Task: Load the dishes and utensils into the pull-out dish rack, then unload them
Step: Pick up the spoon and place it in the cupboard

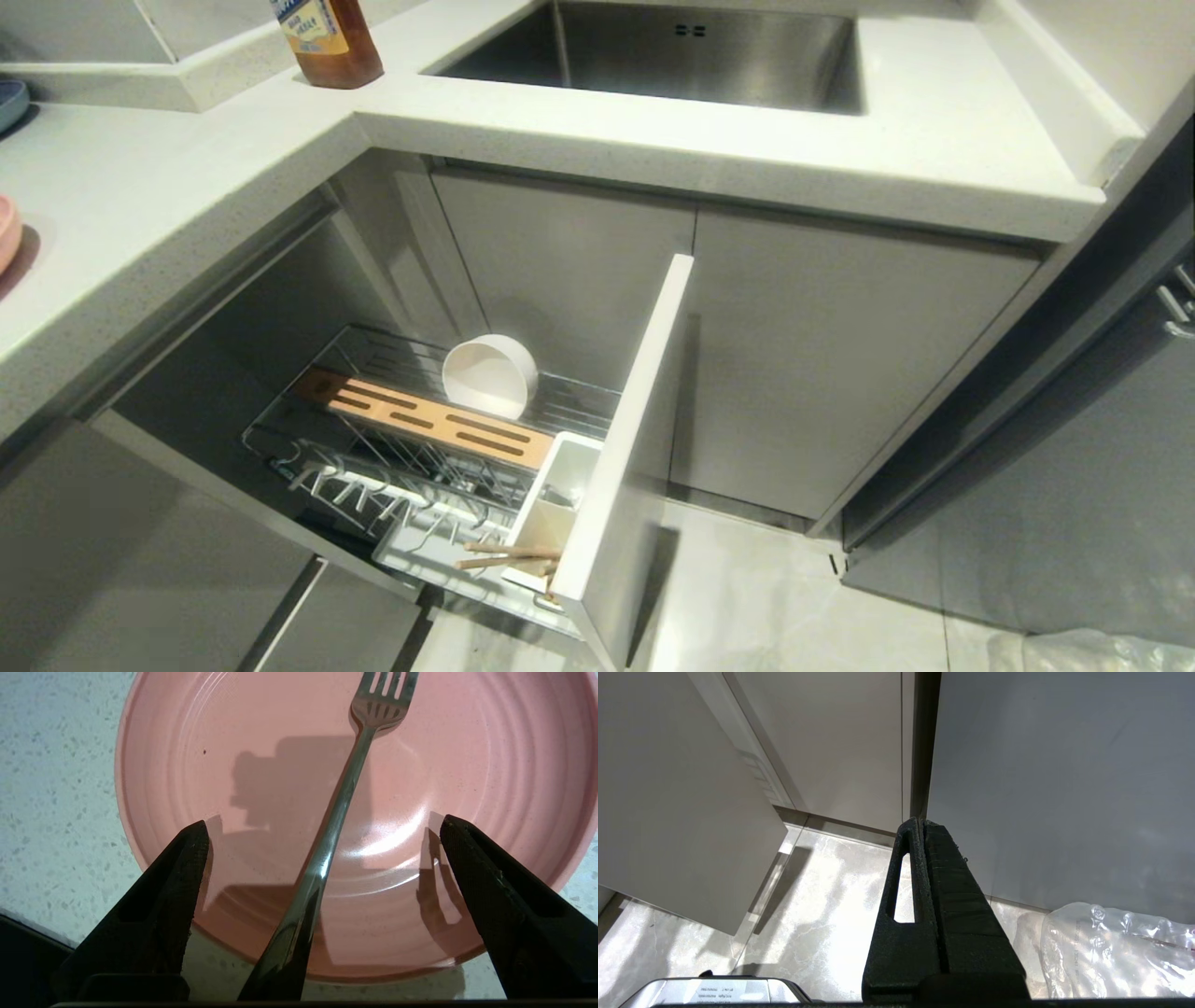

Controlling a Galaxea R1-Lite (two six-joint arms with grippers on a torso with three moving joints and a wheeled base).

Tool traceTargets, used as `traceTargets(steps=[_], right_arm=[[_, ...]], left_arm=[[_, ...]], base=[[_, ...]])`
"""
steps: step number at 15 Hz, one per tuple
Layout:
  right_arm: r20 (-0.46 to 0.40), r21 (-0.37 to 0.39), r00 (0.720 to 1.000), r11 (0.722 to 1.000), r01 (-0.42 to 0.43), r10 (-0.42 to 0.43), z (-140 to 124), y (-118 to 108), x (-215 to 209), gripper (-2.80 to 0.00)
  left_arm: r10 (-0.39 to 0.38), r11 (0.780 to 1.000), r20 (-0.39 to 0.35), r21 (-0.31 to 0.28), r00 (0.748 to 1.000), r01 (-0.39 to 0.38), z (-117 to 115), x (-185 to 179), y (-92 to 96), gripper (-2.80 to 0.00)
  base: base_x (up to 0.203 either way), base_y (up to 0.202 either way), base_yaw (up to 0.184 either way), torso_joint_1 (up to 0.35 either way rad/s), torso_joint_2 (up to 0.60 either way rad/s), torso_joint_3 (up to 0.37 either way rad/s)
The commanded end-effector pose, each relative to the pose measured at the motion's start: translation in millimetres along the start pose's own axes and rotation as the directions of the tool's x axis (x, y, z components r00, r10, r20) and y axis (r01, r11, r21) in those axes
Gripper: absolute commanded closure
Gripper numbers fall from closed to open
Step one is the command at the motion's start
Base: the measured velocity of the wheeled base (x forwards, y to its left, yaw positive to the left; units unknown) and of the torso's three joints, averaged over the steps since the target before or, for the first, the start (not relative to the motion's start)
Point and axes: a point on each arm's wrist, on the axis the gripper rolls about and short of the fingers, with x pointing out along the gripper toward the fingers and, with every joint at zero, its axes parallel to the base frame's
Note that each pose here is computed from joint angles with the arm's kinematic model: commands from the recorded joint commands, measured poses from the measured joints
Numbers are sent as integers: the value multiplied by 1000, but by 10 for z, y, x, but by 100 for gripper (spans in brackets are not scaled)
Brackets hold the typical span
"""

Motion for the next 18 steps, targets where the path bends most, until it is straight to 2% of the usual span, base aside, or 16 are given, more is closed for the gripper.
traceTargets(steps=[1,9,18], right_arm=[[0,0,1000,1000,0,0,0,0,0,0],[0,0,1000,1000,0,0,0,0,0,0],[0,0,1000,1000,0,0,0,0,0,0]], left_arm=[[-8,1000,6,9,1000,8,1,-7,-38,-280],[-23,1000,-6,-20,1000,23,-53,26,-43,-280],[-26,999,-1,-19,1000,26,-43,22,-51,-280]], base=[[0,0,0,0,0,0],[0,0,0,0,0,0],[0,0,0,0,0,0]])
